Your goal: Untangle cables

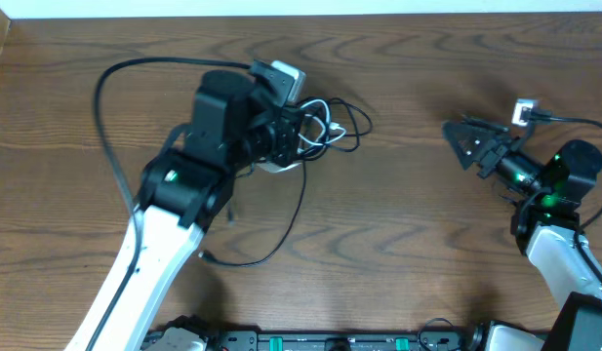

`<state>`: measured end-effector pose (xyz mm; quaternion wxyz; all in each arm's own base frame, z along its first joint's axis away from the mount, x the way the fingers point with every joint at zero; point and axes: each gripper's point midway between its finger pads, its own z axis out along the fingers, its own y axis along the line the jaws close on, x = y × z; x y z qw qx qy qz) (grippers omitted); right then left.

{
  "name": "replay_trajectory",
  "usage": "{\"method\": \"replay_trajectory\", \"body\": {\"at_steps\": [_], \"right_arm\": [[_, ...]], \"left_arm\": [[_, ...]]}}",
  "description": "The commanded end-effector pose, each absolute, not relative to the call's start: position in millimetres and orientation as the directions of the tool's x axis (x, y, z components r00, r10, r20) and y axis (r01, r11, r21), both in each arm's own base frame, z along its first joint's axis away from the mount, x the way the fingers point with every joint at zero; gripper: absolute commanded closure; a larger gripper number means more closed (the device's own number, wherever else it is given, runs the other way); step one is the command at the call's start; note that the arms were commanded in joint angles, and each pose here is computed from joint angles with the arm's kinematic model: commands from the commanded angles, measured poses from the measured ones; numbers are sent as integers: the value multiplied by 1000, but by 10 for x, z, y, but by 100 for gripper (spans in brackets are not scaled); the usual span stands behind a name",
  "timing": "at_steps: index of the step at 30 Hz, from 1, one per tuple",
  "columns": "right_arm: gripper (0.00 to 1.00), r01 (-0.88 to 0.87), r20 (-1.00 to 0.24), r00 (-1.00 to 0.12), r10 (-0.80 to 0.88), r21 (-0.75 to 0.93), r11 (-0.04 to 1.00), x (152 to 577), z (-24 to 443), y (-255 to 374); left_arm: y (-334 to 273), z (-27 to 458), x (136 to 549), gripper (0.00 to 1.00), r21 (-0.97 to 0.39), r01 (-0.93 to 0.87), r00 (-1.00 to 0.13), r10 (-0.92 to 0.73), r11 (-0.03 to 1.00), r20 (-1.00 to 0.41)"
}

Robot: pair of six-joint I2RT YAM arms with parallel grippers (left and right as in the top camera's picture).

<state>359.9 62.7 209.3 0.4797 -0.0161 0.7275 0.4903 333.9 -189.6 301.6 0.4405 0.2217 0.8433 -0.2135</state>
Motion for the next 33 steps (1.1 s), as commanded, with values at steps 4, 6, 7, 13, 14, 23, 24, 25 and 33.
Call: {"method": "replay_trajectory", "body": {"at_steps": [4,6,7,13,14,23,24,25,33], "right_arm": [[10,-701,-775,-524,354,628,338,3333,2556,1296],[10,-752,-809,-481,337,579,316,3273,2656,1440],[12,-771,-822,-464,330,558,306,3245,2691,1490],[17,-855,-867,-389,312,466,227,3039,2889,1860],[17,-856,-865,-392,315,468,220,3025,2898,1908],[21,-810,-786,-446,428,558,180,2973,3042,2361],[21,-811,-787,-441,431,555,183,2971,3047,2376],[20,-812,-787,-435,438,553,188,2973,3055,2394],[19,-793,-765,-444,466,578,193,3013,3070,2387]], "left_arm": [[-1918,3599,3131,93,-165,622,-385,115,766,-916],[-1971,3678,3110,93,-168,650,-360,105,741,-927],[-1999,3713,3101,92,-170,665,-348,100,728,-932],[-2127,3912,3059,93,-167,731,-281,69,661,-957],[-2129,3926,3061,93,-172,730,-281,62,661,-958],[-2141,3929,3049,92,-179,735,-285,58,654,-957],[-2152,3924,3033,93,-180,742,-286,62,645,-956],[-2165,3911,3013,93,-185,749,-291,66,636,-954],[-2183,3688,2987,93,-229,743,-369,99,629,-924]]}}
